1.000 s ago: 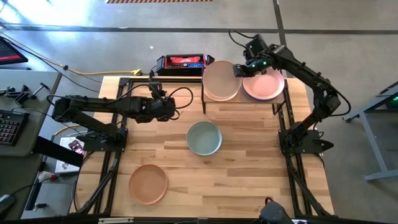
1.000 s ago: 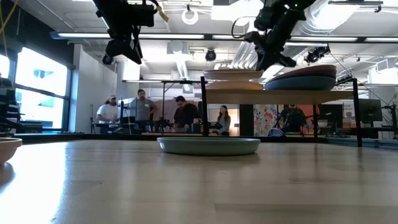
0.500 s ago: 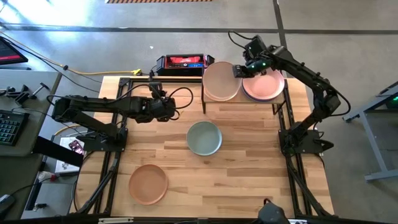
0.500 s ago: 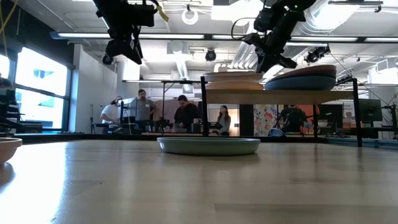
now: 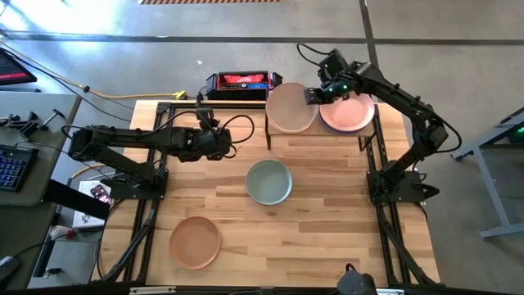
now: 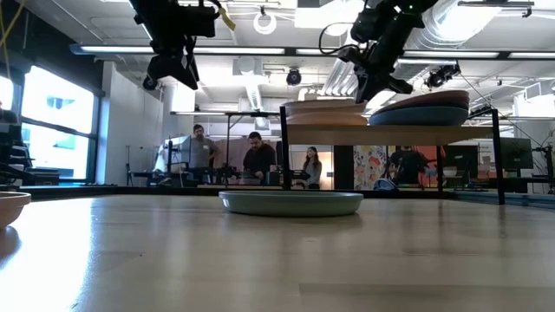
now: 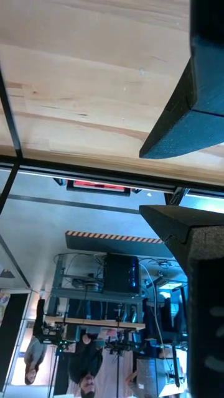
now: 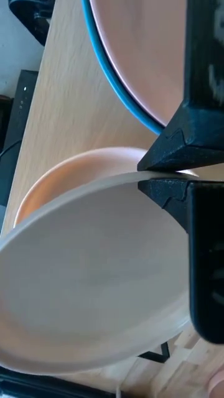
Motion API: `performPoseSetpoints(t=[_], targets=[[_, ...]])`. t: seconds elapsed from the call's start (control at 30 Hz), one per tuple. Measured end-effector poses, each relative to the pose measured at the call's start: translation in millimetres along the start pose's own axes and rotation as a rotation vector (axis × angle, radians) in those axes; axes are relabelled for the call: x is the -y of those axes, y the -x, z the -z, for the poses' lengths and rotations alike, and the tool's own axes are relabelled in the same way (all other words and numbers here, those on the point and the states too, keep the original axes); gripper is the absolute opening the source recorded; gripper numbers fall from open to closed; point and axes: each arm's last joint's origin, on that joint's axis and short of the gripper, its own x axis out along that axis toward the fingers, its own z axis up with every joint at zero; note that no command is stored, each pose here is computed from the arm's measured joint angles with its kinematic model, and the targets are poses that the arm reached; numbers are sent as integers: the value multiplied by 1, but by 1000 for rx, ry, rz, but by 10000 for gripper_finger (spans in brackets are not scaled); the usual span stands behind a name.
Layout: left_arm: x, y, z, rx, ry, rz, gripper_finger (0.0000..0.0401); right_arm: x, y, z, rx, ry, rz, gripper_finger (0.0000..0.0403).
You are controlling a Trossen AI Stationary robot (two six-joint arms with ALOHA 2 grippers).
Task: Place and stack plates onto a shelf
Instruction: Stack the gray plate on top of the white plate on the shelf
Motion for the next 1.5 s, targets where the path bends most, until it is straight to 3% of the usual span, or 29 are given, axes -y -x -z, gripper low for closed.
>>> performPoseSetpoints(t=[0.7,1.0,1.2,1.3,1.5], targets=[[0,0,0,1,-1,0,119,-1,0,0,13,25,25,3],[0,0,0,1,-1,0,119,-1,0,-1,29,32,37,66],[0,0,0,1,-1,0,119,-2,0,-3,51,40,25,76],[0,0,0,1,-1,0,119,-3,2,-3,46,37,7,76],[0,0,0,1,-1,0,119,-14,10,-1,-29,60,-141,76]])
